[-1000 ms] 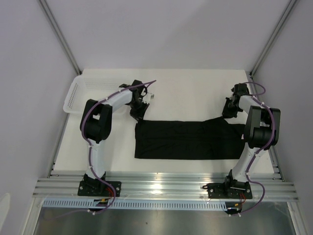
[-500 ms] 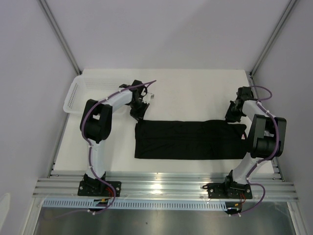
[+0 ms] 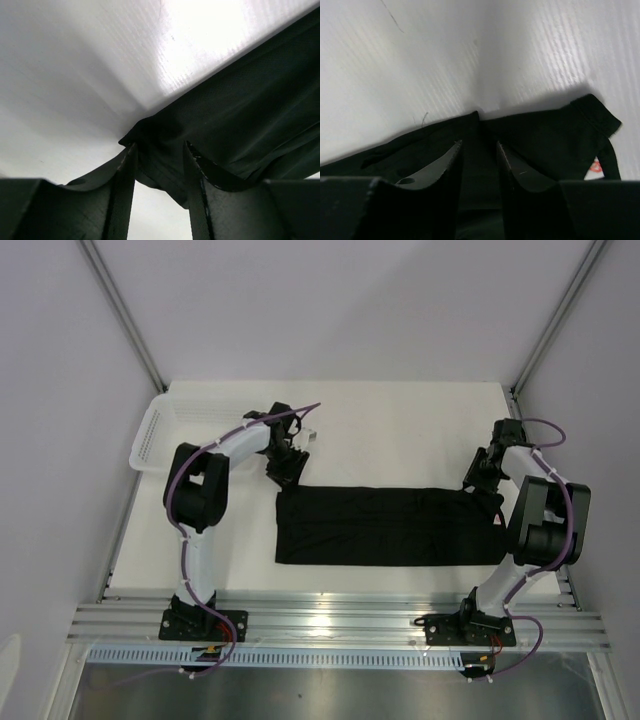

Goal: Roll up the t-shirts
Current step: Fold the tshirt

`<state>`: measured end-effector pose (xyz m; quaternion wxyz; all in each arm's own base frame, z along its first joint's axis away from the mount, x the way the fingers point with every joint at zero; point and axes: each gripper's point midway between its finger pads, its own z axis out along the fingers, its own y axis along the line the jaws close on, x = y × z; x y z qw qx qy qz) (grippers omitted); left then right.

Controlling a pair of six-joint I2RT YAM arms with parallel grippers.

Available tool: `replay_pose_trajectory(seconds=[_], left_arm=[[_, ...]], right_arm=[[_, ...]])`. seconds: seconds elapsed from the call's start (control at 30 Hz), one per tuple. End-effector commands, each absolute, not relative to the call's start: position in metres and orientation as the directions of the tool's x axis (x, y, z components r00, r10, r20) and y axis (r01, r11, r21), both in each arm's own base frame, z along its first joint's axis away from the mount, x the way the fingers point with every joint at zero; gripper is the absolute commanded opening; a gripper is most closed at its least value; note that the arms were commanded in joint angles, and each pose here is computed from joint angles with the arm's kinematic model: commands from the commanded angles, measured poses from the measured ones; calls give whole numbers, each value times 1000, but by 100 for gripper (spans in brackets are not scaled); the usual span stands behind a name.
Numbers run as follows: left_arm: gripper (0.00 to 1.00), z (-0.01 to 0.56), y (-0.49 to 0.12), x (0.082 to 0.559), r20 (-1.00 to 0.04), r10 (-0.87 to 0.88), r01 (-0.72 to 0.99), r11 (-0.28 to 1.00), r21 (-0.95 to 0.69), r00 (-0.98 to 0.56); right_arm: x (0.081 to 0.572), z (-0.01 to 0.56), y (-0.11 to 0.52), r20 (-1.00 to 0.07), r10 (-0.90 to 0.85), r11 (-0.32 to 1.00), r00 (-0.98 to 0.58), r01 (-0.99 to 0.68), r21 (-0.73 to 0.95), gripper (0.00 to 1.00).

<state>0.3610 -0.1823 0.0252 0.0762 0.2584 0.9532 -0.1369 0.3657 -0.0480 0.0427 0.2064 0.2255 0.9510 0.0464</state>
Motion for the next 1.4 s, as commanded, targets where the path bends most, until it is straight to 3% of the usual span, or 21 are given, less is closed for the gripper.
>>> replay_pose_trajectory(seconds=[0.0, 0.13, 0.23, 0.47, 0.7, 0.93, 1.2, 1.37], left_arm=[[46, 77, -200, 381, -374, 478, 577, 786, -223, -795], [47, 108, -213, 389, -451, 469, 608, 758, -234, -759], [46, 129, -223, 388, -510, 482, 649, 730, -216, -712], [46, 96, -214, 373, -414, 492, 605, 768, -207, -766], [43, 111, -253, 348, -462, 536, 691, 661, -293, -707], [42, 76, -241, 332, -353, 543, 642, 703, -305, -762], [42, 39, -229, 318, -241, 541, 593, 746, -303, -805], [43, 30, -226, 316, -209, 534, 574, 760, -306, -819]], right_arm=[[360, 73, -65, -426, 480, 873, -767, 466, 143, 36], [328, 72, -77, -396, 555, 821, -732, 560, 115, 34], [310, 66, -79, -368, 597, 792, -713, 598, 125, 26], [316, 74, -55, -384, 561, 824, -734, 538, 176, 20], [328, 56, -37, -341, 540, 842, -770, 496, 213, 15], [325, 56, -3, -354, 435, 900, -828, 400, 172, 18], [297, 17, 10, -234, 453, 892, -860, 435, 126, 16], [291, 14, 7, -212, 456, 890, -864, 445, 100, 13]])
